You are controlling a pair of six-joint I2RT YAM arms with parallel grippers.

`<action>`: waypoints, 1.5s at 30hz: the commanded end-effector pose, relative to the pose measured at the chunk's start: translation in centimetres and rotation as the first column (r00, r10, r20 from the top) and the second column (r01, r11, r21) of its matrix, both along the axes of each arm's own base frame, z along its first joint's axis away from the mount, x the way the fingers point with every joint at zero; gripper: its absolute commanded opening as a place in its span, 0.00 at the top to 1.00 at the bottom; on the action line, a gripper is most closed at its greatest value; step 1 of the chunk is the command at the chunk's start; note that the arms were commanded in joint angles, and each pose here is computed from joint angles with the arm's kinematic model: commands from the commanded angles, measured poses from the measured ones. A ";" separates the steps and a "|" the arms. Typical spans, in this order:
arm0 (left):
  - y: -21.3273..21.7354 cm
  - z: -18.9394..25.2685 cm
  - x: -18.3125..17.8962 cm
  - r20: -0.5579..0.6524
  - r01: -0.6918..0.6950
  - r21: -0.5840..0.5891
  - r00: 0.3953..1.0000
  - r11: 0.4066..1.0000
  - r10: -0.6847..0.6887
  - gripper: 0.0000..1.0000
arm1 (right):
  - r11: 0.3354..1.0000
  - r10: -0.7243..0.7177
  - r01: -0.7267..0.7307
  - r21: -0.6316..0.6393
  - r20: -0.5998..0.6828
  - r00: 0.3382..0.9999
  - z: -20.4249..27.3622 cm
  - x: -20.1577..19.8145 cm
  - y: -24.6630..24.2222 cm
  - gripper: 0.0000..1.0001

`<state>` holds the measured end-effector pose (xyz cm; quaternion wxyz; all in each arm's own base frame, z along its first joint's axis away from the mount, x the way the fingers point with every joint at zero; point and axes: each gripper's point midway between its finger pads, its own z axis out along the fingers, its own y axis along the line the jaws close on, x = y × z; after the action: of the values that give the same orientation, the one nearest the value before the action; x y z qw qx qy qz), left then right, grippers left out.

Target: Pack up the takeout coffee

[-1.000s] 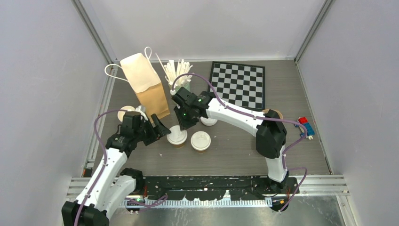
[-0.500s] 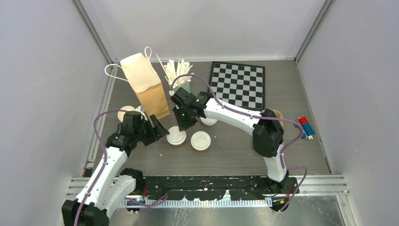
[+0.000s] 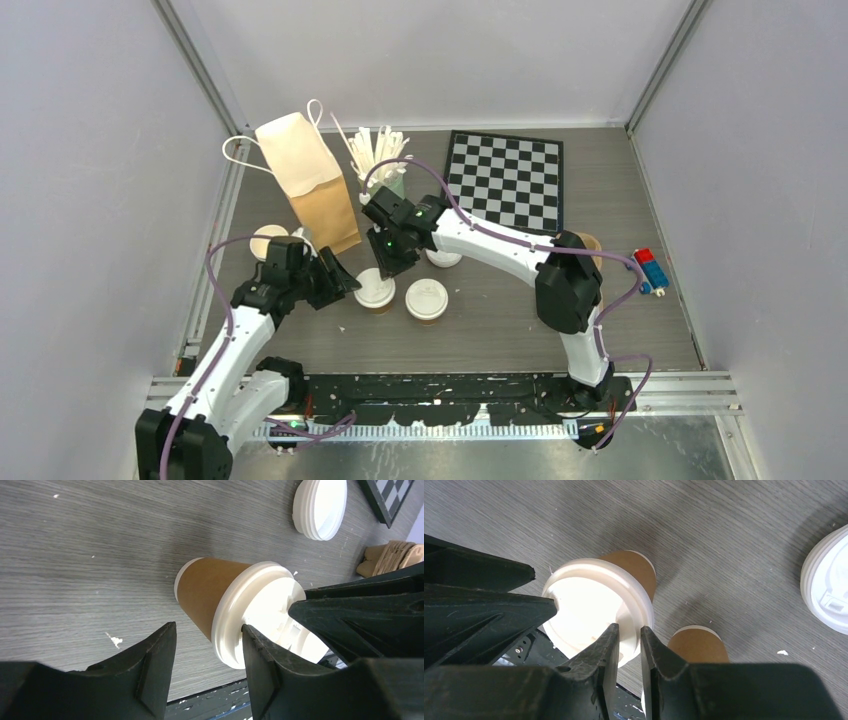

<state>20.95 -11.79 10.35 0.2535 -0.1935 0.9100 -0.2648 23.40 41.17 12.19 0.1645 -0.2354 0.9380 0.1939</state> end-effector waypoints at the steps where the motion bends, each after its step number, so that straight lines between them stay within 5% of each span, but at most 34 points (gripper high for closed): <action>1: -0.5 -1.0 -0.2 -0.001 0.012 -0.028 1.000 1.000 -0.012 0.49 | 1.000 -0.006 0.004 0.026 0.046 0.999 1.0 0.6 0.5 0.71; 15: -2.7 -0.6 0.1 0.055 0.090 -0.145 0.995 0.985 -0.083 0.52 | 0.990 -0.060 0.042 0.133 0.130 0.990 6.8 0.6 -1.4 0.55; 21: -2.7 -0.6 0.2 0.059 0.090 -0.145 0.995 0.985 -0.082 0.52 | 0.980 -0.010 -0.012 0.199 0.112 0.994 7.2 -0.4 -0.7 0.66; 27: -2.7 -0.9 0.2 0.051 0.090 -0.142 0.995 0.986 -0.084 0.53 | 0.974 0.045 -0.056 0.220 0.056 0.997 5.1 -0.7 0.9 0.76; 45: -2.2 -3.2 -1.5 -0.026 0.042 -0.151 0.999 0.988 -0.047 0.56 | 0.993 -0.036 0.038 0.114 -0.018 0.999 -4.4 -1.3 -2.4 0.77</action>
<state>21.37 -14.66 9.50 0.2581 -0.1803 0.8773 -0.3622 22.81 41.25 11.45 0.1984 -0.2135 0.9086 0.2992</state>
